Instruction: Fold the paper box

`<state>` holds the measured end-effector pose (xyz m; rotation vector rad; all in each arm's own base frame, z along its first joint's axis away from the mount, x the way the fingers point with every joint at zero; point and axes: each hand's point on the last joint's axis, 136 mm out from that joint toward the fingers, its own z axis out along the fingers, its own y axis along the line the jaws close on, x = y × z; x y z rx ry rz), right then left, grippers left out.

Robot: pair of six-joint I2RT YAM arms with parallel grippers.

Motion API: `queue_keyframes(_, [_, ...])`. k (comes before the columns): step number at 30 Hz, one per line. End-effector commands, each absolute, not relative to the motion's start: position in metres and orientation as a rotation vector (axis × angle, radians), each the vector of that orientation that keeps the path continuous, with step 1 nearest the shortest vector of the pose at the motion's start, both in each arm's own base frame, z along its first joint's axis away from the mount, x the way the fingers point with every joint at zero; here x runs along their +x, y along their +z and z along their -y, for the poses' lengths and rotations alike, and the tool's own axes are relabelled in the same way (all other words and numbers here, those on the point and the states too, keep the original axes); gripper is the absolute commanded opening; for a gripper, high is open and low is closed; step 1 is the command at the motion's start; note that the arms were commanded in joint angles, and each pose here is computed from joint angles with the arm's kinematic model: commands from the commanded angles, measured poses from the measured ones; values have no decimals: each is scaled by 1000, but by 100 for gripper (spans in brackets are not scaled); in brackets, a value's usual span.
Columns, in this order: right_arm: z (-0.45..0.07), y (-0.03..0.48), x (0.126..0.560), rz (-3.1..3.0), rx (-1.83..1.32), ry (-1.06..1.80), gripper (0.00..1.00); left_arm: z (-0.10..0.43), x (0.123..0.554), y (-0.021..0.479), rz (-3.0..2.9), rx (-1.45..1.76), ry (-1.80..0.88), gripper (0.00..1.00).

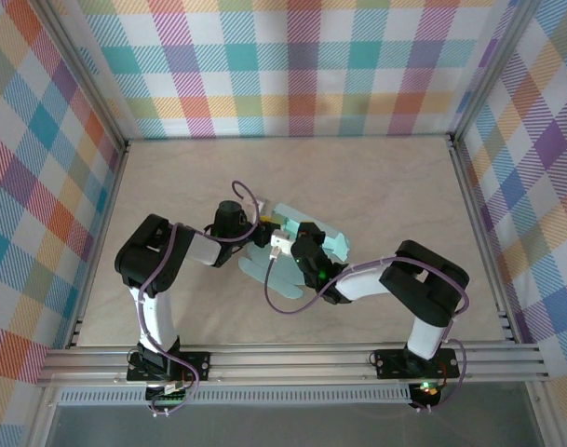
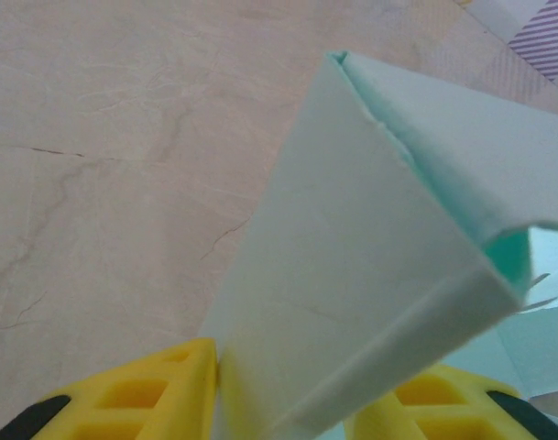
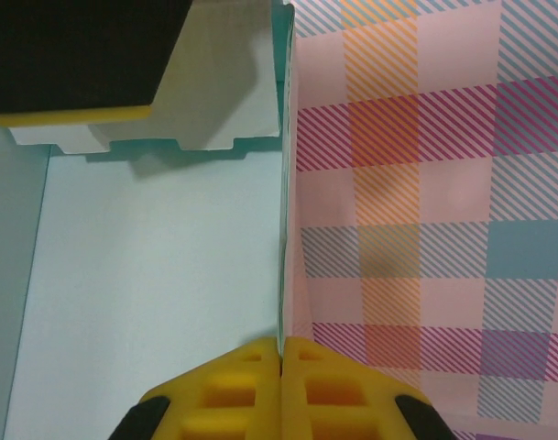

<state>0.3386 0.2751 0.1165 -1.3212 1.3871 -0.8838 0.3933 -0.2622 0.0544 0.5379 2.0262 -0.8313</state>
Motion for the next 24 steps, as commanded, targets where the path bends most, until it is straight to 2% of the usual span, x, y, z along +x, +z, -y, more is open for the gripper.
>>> queue_keyframes(1, [-285, 98, 332, -1404, -1370, -848, 0, 269, 389, 53, -2004, 513, -795, 37])
queue_keyframes(24, [-292, 82, 327, -1357, -1394, -901, 0, 282, 390, 47, -1991, 433, -870, 35])
